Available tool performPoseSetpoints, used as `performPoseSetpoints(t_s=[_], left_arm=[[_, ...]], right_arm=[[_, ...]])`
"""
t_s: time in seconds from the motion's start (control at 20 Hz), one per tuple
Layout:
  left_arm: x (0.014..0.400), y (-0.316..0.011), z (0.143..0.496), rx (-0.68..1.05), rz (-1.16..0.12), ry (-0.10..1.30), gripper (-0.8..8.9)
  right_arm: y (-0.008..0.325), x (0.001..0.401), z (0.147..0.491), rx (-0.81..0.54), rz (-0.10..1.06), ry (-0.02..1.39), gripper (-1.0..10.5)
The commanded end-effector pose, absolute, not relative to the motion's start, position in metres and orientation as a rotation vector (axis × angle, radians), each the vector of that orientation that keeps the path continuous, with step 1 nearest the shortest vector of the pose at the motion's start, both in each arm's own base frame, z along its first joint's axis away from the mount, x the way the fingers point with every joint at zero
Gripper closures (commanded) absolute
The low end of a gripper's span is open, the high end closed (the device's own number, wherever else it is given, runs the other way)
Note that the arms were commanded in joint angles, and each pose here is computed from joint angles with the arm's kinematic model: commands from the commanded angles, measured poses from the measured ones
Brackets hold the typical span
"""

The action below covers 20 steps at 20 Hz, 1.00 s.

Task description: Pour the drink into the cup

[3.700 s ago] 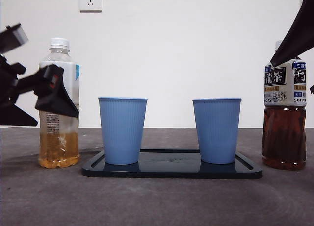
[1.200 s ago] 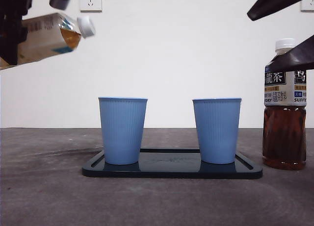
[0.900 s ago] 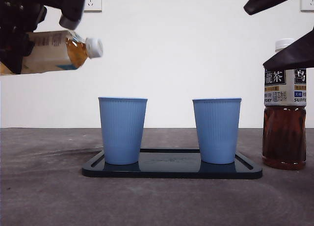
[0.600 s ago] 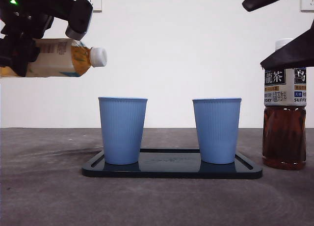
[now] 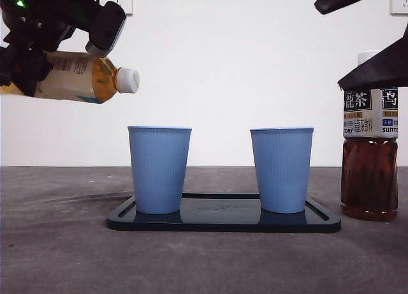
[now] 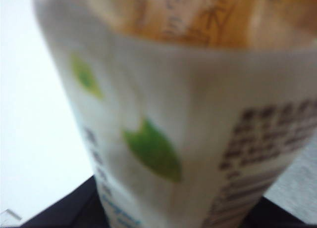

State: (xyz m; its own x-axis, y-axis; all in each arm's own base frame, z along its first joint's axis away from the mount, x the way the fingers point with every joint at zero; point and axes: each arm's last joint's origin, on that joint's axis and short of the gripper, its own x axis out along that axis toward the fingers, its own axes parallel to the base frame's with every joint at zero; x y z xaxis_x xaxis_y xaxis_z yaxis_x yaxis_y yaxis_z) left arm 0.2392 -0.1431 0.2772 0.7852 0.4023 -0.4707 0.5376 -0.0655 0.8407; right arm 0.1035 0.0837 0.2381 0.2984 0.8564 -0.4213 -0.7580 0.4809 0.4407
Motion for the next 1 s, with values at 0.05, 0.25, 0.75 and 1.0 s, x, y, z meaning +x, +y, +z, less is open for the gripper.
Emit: performPoseSetpoints(t_s=[0.05,0.25,0.75,1.0], left_arm=[[0.2440,-0.1493,0.2882,1.695,-0.079,0.705,6.38],[0.2442,-0.1500,0.2889,1.699,-0.075,0.699,6.40],[0.2438,-0.1507,0.2889,1.700,-0.077,0.697,6.40],[0.2440,-0.1509,0.2892,1.692,-0.072,0.693,6.40]], right_arm=[[0.0854,0.1037,0.2434,0.153,1.100,0.642,5.2],[0.0864,0.1029,0.2434,0.150,1.109,0.643,5.2],[0.0878,0.1019,0.2434,0.144,1.115,0.644,5.2],[0.0878,0.1019,0.2434,0.144,1.115,0.644,5.2]])
